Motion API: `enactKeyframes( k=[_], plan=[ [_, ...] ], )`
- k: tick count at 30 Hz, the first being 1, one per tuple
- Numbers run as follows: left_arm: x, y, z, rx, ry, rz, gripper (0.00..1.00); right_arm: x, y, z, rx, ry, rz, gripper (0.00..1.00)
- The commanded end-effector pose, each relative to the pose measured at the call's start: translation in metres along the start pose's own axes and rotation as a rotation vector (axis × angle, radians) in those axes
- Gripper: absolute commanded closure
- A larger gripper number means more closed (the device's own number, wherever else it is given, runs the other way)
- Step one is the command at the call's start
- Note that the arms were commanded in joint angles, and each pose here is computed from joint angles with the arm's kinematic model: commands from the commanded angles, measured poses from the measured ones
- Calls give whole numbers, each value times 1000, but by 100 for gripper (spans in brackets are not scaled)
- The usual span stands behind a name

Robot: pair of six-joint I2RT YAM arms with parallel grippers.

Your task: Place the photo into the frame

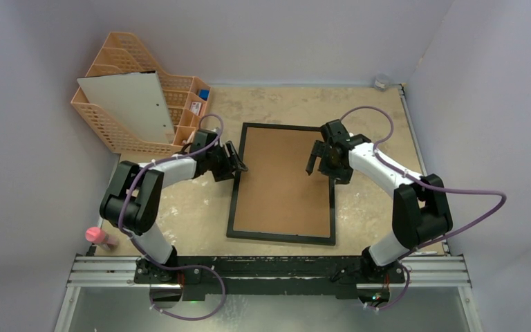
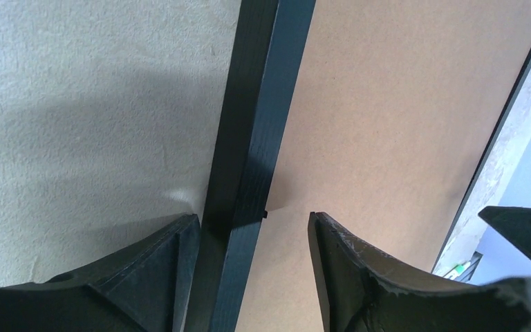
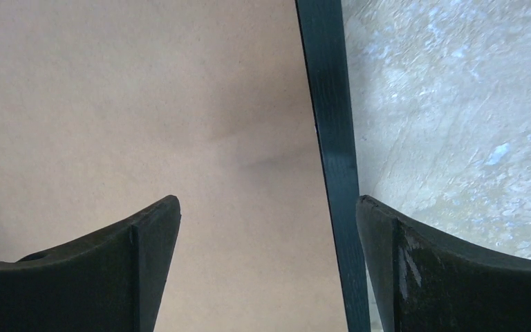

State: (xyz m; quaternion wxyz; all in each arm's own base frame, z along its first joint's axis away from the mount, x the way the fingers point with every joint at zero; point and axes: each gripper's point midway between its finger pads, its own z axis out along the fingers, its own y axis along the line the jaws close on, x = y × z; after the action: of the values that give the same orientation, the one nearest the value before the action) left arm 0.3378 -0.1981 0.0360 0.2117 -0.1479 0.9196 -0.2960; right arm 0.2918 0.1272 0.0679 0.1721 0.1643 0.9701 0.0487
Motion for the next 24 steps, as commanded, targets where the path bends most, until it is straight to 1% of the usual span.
enactKeyframes(
  k=[1, 4, 7, 12, 15, 17, 19, 20, 24],
  plan=[
    [0, 6, 5, -42, 31, 36, 38, -12, -6, -14, 46, -48, 19, 1],
    [-1, 5, 5, -46, 38, 36, 37, -20, -3, -14, 25, -82, 27, 1],
    [1, 4, 6, -38, 58, 50, 37, -22, 7, -11, -29, -86, 36, 1],
    [2, 4, 7, -21, 57, 94, 34, -25, 6, -1, -64, -108, 69, 2],
    [0, 7, 10, -14, 29, 117, 33, -38, -1, 4, -105, -145, 116, 3],
    [-3, 12, 11, -40, 9, 112, 32, -49, -9, 6, -152, -159, 156, 3],
    [-7, 14, 10, -51, -17, 129, 32, -60, -17, 13, -171, -200, 172, 3],
    [-8, 15, 9, -56, -28, 132, 32, -60, -18, 17, -188, -201, 164, 3],
    [-14, 6, 6, -27, -42, 152, 31, -47, -1, 28, -316, -126, 99, 3]
  ],
)
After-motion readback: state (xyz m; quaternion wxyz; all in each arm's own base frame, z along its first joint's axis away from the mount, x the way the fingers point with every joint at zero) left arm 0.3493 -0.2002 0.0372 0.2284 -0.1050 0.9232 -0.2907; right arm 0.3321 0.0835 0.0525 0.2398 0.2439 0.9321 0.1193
